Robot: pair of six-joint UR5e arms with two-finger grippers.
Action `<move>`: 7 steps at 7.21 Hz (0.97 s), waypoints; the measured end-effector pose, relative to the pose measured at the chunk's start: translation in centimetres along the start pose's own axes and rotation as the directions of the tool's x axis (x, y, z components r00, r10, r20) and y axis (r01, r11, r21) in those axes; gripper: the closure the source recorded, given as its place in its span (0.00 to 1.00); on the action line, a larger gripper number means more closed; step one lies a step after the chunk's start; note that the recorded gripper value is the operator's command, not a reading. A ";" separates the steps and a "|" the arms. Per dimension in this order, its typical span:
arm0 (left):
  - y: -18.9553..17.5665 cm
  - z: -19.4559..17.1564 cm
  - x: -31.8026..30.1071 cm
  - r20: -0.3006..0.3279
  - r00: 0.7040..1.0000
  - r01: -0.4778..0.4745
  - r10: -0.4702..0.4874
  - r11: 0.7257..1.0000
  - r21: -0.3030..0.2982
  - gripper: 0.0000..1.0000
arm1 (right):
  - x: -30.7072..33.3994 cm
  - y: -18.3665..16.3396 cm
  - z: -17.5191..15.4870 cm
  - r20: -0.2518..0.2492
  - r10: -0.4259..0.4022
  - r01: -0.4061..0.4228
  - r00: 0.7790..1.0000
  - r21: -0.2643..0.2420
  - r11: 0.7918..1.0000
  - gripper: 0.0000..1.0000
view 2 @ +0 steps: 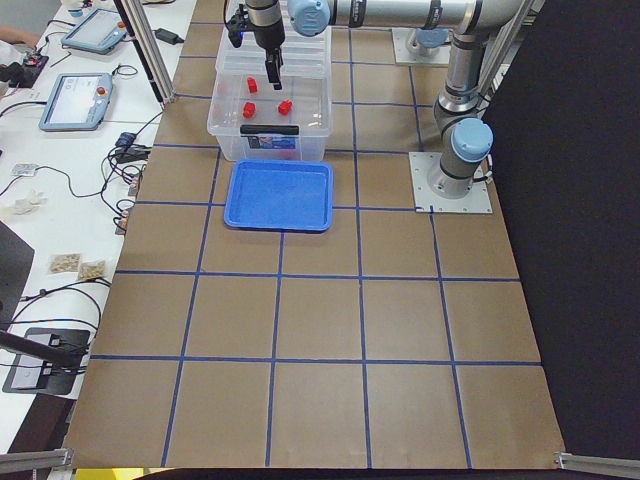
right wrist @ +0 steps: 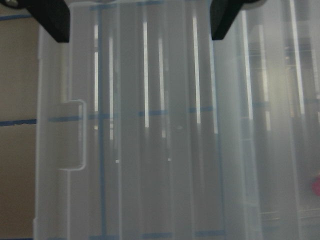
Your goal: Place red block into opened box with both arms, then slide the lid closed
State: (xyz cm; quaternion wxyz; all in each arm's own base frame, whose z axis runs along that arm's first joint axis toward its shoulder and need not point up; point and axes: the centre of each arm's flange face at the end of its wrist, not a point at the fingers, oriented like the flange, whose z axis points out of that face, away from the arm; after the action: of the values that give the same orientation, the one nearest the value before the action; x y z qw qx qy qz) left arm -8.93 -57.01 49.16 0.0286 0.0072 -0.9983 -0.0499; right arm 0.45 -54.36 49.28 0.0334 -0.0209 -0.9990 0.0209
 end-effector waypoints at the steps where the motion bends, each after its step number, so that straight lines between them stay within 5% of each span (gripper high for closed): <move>1: 0.4 0.4 0.0 0.000 1.000 0.002 -0.002 1.000 -0.001 0.00 | 5.6 -1.3 2.1 -0.003 -0.023 0.023 1.000 -0.013 1.000 0.00; 4: 2.0 2.1 -0.3 0.034 0.999 0.005 -0.005 1.000 -0.004 0.00 | 18.5 -4.6 10.4 -0.009 -0.038 0.038 0.999 -0.019 0.999 0.00; 7: 2.4 2.2 -0.5 0.065 0.998 0.012 -0.012 1.000 -0.005 0.00 | 19.2 -6.1 15.2 0.021 -0.006 0.007 1.000 -0.050 0.999 0.00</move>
State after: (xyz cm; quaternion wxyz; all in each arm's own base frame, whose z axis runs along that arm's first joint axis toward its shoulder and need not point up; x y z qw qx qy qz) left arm -8.56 -54.36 47.23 -0.0040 0.0113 -0.9985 -0.0531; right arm -19.99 -60.18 35.66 0.0224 -0.0182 -0.9996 -0.0041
